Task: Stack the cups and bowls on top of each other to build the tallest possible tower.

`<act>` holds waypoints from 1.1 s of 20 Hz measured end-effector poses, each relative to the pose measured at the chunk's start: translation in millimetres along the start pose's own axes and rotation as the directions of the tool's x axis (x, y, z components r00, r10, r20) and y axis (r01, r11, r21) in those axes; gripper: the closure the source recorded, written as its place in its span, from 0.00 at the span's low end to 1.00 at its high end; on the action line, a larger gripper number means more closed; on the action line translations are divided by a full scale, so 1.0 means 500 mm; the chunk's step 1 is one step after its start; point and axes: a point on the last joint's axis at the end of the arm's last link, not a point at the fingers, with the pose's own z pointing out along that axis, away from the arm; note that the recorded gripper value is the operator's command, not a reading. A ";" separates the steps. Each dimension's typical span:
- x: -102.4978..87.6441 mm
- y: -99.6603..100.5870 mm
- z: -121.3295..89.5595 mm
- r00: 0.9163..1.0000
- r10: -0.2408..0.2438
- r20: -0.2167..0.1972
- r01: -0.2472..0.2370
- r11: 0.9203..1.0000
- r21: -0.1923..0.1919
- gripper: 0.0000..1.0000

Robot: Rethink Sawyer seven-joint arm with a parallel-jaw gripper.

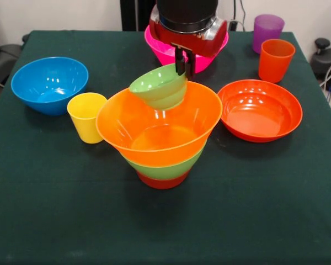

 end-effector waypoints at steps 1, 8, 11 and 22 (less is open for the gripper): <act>-0.002 0.000 0.001 1.000 0.000 0.002 0.000 1.000 0.000 1.00; -0.034 -0.003 0.028 1.000 0.008 0.010 -0.008 1.000 0.008 1.00; -0.044 -0.005 0.043 1.000 0.010 0.010 -0.011 1.000 0.013 1.00; -0.048 0.003 0.062 1.000 0.014 0.010 -0.014 1.000 0.007 1.00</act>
